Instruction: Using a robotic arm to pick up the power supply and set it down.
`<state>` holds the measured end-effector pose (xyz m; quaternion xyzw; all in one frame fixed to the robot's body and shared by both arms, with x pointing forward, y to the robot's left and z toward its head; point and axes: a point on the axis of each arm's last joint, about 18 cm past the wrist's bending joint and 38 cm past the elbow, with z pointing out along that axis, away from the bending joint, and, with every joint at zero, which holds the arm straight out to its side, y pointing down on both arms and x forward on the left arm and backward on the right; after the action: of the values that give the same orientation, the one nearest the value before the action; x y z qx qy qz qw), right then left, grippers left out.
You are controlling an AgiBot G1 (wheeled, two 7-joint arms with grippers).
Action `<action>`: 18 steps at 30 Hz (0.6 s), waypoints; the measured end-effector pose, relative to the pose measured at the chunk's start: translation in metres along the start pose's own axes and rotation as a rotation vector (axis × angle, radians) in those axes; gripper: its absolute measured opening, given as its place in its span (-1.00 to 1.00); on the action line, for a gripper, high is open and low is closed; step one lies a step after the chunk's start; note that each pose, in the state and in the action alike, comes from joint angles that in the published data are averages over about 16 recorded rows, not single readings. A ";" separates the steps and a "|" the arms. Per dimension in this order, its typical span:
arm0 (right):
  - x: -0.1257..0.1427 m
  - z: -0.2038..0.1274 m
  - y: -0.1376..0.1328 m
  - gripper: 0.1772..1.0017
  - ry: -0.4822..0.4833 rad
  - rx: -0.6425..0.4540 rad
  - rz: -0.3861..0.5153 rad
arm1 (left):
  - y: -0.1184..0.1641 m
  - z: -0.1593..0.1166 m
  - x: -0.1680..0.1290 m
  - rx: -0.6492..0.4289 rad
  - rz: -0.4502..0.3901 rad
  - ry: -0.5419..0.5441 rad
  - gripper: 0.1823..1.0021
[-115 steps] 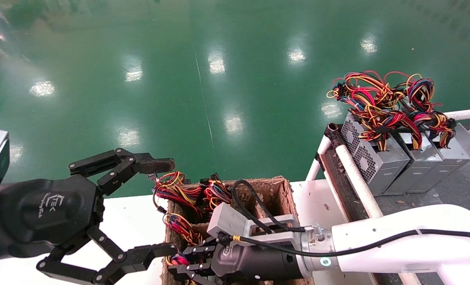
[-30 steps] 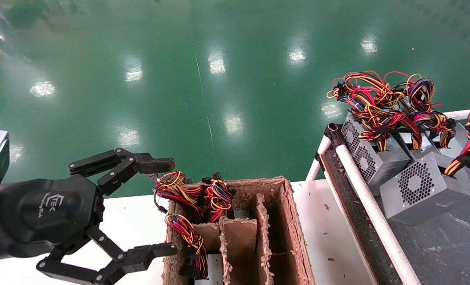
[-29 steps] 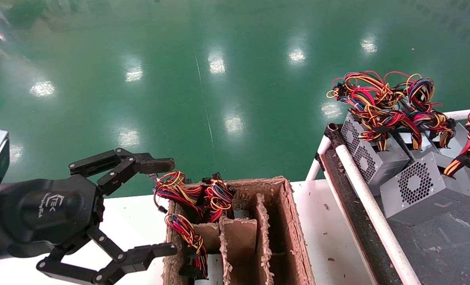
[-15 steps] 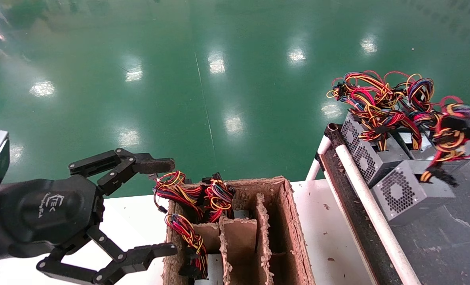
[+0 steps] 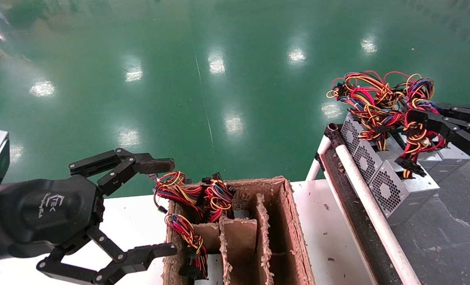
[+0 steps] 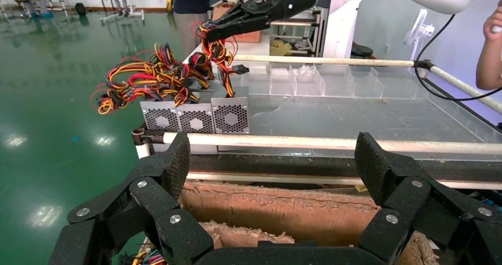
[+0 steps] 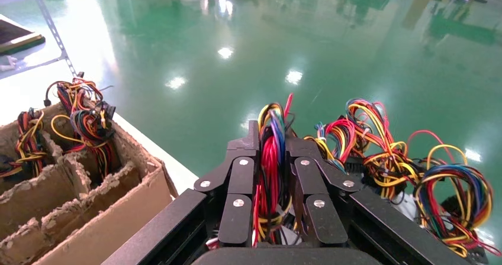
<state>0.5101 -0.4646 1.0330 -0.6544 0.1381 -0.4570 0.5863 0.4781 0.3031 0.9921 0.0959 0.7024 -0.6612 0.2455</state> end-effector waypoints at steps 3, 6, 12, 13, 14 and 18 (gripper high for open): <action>0.001 0.003 -0.001 -0.78 -0.006 -0.001 0.004 | 0.000 0.000 0.000 0.000 0.000 0.000 1.00; 0.002 0.005 -0.002 -0.75 -0.012 -0.001 0.008 | 0.000 0.000 0.000 0.000 0.000 0.000 1.00; 0.002 0.007 -0.003 -0.61 -0.022 0.001 0.015 | 0.000 0.000 0.000 0.000 0.000 0.000 1.00; 0.002 0.008 -0.003 -0.57 -0.025 0.002 0.016 | 0.000 0.000 0.000 0.000 0.000 0.000 1.00; 0.002 0.008 -0.003 -0.53 -0.028 0.003 0.017 | 0.000 0.000 0.000 0.000 0.000 0.000 1.00; -0.001 0.012 -0.004 -0.39 -0.045 0.011 0.019 | 0.000 0.000 0.000 0.000 0.000 0.000 1.00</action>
<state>0.5170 -0.4552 1.0376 -0.6600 0.1289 -0.4374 0.5970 0.4782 0.3032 0.9921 0.0958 0.7023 -0.6613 0.2455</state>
